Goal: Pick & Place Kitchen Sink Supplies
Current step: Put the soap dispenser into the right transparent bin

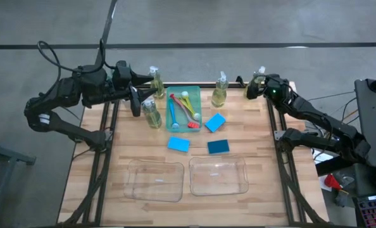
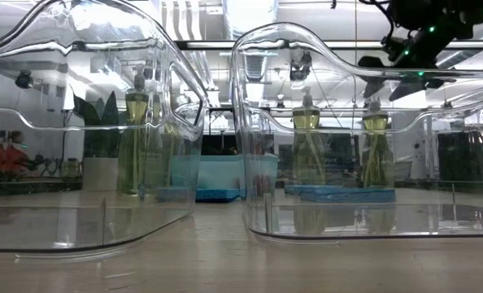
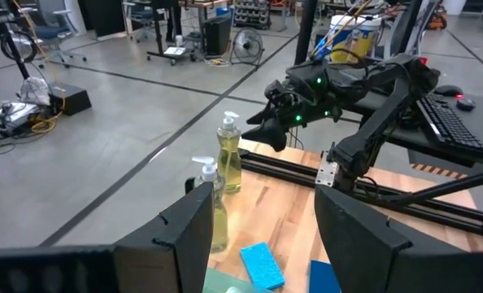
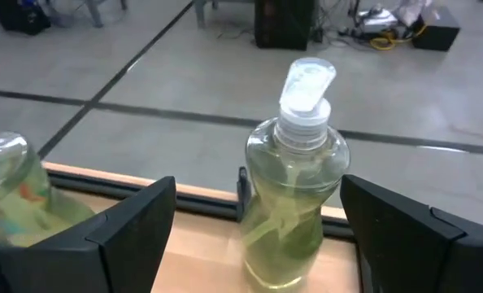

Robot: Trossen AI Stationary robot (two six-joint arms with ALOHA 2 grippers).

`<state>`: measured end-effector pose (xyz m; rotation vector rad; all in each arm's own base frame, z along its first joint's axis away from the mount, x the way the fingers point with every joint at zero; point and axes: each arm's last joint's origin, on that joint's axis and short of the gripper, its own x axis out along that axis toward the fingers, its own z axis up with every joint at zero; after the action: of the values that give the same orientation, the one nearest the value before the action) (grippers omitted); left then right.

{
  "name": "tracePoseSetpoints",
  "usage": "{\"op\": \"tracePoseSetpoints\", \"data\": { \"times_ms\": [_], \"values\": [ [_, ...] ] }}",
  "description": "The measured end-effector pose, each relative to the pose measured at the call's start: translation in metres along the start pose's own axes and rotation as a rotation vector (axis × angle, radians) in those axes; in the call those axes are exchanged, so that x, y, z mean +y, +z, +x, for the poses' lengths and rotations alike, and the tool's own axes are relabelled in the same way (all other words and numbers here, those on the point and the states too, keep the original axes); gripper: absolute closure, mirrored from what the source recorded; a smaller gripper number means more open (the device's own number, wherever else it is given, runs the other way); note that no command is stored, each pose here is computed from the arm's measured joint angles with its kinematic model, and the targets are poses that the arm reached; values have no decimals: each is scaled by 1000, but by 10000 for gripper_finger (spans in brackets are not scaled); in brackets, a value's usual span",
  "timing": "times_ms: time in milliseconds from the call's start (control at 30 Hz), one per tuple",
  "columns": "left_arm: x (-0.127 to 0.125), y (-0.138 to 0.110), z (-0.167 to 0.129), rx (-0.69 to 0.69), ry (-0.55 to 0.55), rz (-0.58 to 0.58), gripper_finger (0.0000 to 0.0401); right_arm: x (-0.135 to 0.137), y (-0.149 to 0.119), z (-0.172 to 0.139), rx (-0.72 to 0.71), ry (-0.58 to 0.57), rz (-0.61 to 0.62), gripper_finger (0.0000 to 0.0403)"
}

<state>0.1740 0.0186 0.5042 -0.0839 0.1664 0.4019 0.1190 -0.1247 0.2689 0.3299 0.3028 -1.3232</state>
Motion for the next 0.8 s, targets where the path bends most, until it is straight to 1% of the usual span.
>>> {"op": "tracePoseSetpoints", "data": {
  "times_ms": [300,500,800],
  "values": [
    [0,1,0,-7,14,-19,194,-2,-14,13,-77,-108,22,60],
    [1,1,0,-13,23,-22,194,-2,-18,19,-94,-124,37,54],
    [1,1,0,-11,24,-20,194,0,-21,28,-149,-189,46,66]
  ]
}}
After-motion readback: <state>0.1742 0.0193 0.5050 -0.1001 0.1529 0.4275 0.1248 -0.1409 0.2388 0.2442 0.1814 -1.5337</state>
